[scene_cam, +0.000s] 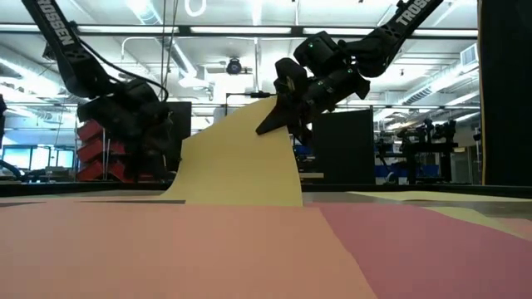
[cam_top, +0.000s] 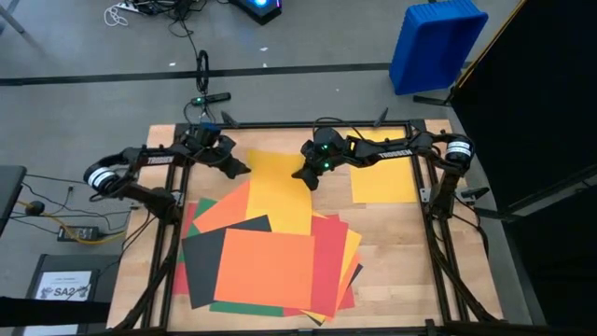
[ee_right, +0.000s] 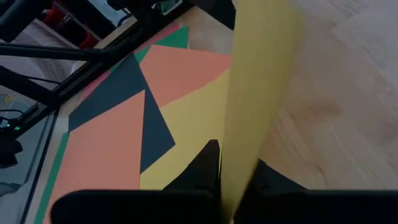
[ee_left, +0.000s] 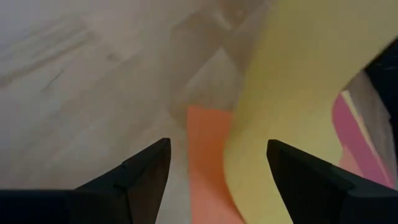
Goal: Organize paper
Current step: Stack the yellow colored paper on top of the yellow colored paper
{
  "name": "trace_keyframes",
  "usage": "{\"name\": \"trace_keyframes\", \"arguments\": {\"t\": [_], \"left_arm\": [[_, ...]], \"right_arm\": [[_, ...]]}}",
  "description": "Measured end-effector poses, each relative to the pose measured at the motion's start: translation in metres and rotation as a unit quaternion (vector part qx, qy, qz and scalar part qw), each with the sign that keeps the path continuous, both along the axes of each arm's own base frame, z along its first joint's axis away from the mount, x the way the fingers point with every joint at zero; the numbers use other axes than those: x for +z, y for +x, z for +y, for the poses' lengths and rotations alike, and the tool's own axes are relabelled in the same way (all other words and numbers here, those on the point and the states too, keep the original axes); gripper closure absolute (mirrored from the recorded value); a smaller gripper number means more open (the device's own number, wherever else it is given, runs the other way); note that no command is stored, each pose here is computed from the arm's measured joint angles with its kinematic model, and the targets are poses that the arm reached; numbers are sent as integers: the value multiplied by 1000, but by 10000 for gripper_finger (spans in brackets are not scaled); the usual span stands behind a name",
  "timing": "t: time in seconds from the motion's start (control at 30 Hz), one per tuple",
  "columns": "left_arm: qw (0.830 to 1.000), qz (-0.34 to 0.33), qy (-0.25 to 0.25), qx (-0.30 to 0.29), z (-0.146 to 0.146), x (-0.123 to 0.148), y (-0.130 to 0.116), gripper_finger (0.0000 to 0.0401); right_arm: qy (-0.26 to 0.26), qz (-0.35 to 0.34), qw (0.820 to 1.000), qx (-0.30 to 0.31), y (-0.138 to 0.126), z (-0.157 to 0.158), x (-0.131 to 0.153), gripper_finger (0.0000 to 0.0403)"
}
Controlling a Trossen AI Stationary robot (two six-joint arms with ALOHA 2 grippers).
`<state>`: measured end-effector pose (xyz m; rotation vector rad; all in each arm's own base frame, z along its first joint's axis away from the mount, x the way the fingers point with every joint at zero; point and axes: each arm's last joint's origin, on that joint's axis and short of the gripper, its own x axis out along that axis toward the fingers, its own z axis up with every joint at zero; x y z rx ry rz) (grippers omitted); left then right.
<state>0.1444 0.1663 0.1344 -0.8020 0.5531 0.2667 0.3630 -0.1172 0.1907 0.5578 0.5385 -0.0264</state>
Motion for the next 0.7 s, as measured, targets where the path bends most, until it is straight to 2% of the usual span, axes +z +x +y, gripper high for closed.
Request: {"name": "trace_keyframes", "arguments": {"t": [0.17, 0.47, 0.7], "left_arm": [[998, -43, 5, -43, -4, -2, 7, 148], [998, -29, -13, -59, -17, -26, 1, 149], [997, -47, -9, -69, -17, -31, 9, 160]], "right_arm": [[0, 0, 1000, 0, 0, 0, 0, 403], [-3, -10, 1000, -1, 1, 0, 2, 403], [-1, -11, 1000, -6, 0, -3, 2, 403]]}}
